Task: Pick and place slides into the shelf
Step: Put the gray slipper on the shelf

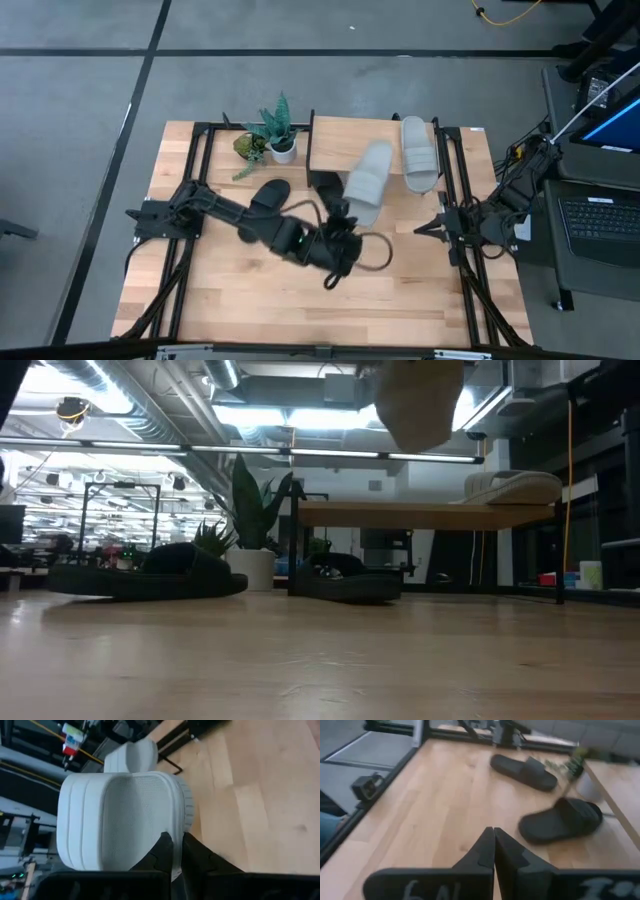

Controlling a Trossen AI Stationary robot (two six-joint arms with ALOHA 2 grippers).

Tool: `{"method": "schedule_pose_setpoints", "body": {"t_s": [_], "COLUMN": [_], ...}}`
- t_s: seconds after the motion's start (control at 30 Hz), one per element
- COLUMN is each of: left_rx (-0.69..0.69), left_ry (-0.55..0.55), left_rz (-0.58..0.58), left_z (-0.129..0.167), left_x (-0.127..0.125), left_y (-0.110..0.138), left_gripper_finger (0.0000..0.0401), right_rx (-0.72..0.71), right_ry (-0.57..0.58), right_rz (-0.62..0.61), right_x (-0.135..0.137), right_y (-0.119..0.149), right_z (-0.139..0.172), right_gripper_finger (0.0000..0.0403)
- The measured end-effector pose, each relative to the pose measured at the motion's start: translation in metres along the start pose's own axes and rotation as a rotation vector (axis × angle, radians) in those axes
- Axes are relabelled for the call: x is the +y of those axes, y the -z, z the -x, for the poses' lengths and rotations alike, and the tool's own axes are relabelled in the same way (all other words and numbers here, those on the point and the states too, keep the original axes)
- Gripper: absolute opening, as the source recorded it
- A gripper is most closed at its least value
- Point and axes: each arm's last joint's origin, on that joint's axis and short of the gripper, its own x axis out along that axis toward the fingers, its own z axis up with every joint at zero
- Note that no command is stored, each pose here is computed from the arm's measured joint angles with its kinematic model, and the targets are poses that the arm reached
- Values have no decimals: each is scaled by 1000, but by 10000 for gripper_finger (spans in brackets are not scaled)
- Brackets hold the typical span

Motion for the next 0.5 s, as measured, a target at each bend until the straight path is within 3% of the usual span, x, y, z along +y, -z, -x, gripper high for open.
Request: {"method": "schedule_pose_setpoints", "body": {"t_s": [0.23, 0.5], "left_rx": [-39, -22], "left_ry": [24, -23], "left_rz": [96, 158], "left_z": [-38, -58], "left_x": [37, 60], "left_y": [3, 10], "left_gripper_finger": [12, 12], "right_rx": [58, 58], "right_ry": [30, 13], "right_rz": [-20, -20], "right_x": [-7, -7], "right_y": [9, 9], "right_z": [5, 5], "right_gripper_finger": [5, 5]}}
